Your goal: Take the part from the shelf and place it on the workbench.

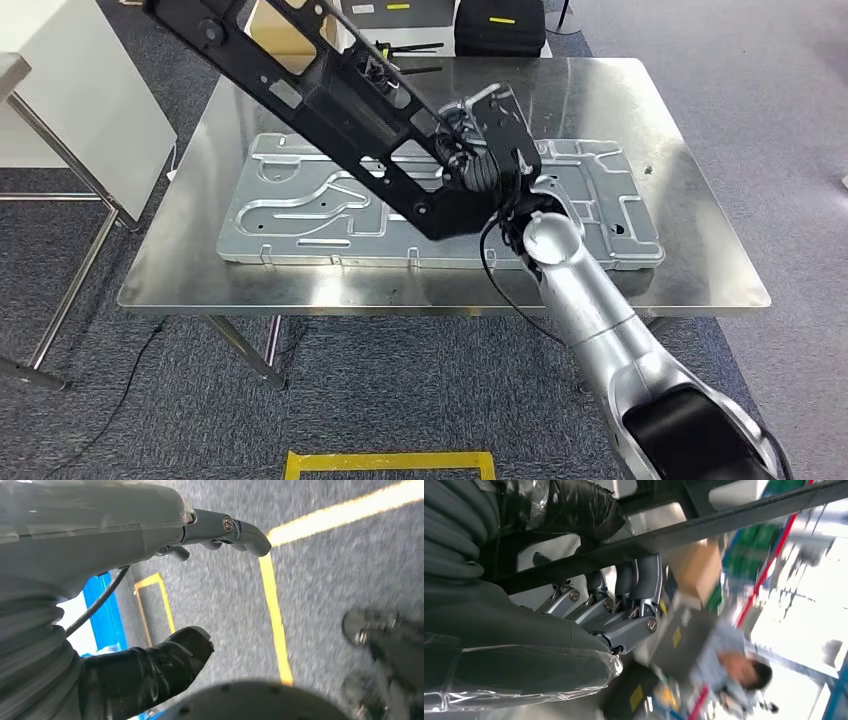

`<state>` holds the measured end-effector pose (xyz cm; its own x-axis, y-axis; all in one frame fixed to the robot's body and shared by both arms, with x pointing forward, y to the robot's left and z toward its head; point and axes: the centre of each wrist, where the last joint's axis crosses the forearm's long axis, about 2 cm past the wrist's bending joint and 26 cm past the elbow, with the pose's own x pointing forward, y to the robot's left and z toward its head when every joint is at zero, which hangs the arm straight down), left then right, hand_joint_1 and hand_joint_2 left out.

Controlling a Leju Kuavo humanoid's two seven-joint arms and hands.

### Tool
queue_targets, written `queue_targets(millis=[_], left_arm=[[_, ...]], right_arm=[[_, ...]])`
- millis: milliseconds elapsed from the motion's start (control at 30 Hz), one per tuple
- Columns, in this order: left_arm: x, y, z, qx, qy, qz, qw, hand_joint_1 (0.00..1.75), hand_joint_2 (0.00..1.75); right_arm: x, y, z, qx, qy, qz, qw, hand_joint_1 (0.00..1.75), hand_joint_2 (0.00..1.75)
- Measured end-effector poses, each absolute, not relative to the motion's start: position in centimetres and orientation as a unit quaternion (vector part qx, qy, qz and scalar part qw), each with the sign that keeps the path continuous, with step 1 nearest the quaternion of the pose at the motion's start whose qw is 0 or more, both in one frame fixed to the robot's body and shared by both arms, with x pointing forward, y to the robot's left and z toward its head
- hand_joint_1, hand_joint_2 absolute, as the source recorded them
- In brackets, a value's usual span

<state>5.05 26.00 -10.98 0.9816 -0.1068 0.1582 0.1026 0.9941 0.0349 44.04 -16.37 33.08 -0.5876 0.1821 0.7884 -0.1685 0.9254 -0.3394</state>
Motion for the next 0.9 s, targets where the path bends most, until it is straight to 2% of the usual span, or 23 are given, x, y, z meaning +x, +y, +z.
queue_targets(millis=[267, 400, 467, 567, 900], left_arm=[[5.2, 26.0, -11.0, 0.013, -0.081, -0.074, 0.994, 0.00, 1.75], [5.4, 26.0, -10.9, 0.013, -0.079, -0.096, 0.992, 0.00, 1.75], [5.4, 26.0, -10.9, 0.013, -0.078, -0.104, 0.991, 0.00, 1.75], [5.4, 25.9, -10.9, 0.013, -0.077, -0.114, 0.990, 0.00, 1.75], [5.6, 25.7, -10.9, 0.013, -0.077, -0.138, 0.987, 0.00, 1.75]], right_arm=[[45.8, -15.7, 38.1, -0.310, -0.860, 0.211, 0.346, 1.75, 1.75], [45.8, -14.9, 38.0, -0.511, -0.792, 0.255, 0.215, 1.75, 1.75], [45.8, -14.7, 37.2, -0.572, -0.756, 0.279, 0.152, 1.75, 1.75], [45.8, -14.6, 35.6, -0.616, -0.721, 0.299, 0.107, 1.75, 1.75], [45.2, -14.1, 31.4, -0.663, -0.675, 0.312, 0.086, 1.75, 1.75]])
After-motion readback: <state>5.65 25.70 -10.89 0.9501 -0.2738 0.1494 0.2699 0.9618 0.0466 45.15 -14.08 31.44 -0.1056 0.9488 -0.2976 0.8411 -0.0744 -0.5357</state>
